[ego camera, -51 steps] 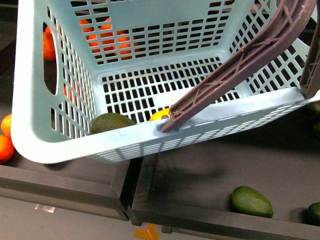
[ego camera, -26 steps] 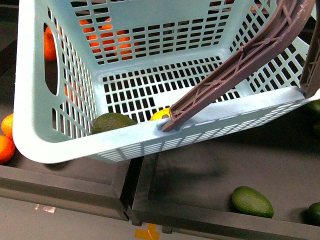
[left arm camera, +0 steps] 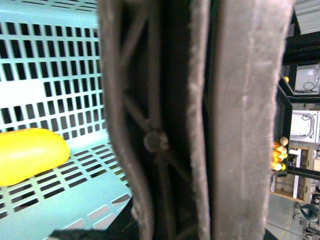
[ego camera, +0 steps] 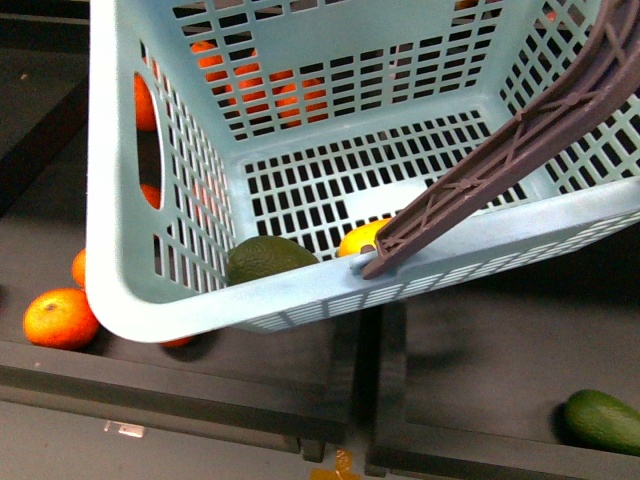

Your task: Pick mango and avocado into basket

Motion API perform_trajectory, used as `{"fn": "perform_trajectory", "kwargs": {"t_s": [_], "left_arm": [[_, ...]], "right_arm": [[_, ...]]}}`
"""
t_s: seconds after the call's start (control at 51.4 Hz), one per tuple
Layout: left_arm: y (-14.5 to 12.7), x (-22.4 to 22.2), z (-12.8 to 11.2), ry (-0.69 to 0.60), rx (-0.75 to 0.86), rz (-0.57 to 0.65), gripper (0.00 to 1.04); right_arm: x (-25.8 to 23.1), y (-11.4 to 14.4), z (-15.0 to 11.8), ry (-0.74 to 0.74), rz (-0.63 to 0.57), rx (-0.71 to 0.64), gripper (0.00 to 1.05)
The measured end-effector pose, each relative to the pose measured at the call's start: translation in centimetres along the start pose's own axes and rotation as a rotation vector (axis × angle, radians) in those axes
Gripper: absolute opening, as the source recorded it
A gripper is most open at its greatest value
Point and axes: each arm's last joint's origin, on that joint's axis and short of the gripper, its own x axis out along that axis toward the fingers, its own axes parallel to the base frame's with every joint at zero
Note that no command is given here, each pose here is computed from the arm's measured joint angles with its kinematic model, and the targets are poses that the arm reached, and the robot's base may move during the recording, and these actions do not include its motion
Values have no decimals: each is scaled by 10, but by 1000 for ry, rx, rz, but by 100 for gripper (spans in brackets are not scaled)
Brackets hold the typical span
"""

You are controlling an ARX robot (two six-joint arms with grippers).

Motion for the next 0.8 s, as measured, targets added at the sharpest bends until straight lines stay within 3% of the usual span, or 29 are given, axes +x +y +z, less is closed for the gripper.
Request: {"fn": "perform_trajectory", "kwargs": {"t_s": [0.798], "left_arm": [[3, -1, 3, -22, 9, 15, 15]], "right_arm": [[0, 0, 0, 2, 3, 0, 96]]}}
